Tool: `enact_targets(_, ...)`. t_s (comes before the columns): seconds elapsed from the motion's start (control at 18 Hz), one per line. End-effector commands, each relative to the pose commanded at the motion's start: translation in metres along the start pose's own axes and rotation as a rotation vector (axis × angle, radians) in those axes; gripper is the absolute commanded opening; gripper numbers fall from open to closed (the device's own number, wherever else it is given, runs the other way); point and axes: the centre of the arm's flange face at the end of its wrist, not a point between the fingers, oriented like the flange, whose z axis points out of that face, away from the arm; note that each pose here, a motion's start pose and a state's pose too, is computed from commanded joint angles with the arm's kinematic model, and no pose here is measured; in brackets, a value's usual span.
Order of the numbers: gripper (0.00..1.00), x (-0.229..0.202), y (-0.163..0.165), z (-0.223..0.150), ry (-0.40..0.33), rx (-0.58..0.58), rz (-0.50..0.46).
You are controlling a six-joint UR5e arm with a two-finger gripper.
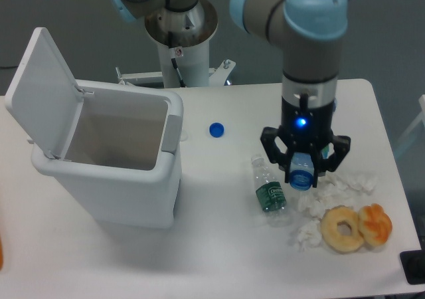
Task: Place the plastic bottle in the trash can
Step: 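Lift the held bottle and carry it over the open white bin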
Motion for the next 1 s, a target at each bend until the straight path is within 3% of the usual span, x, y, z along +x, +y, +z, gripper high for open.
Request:
enact_targets(0.28, 0.11, 0.036, -0.019, -0.031, 0.026, 0.068, 0.012)
enact_targets(0.44, 0.11, 0.072, -0.038, -0.037, 0.098, 0.126, 0.033)
enact_targets(0.72, 0.15, 0.126, -0.066, -0.070, 0.146, 0.223, -0.052)
enact_targets(1.0, 0.15, 0.148, -0.070, -0.105, 0.195, 0.289, -0.096)
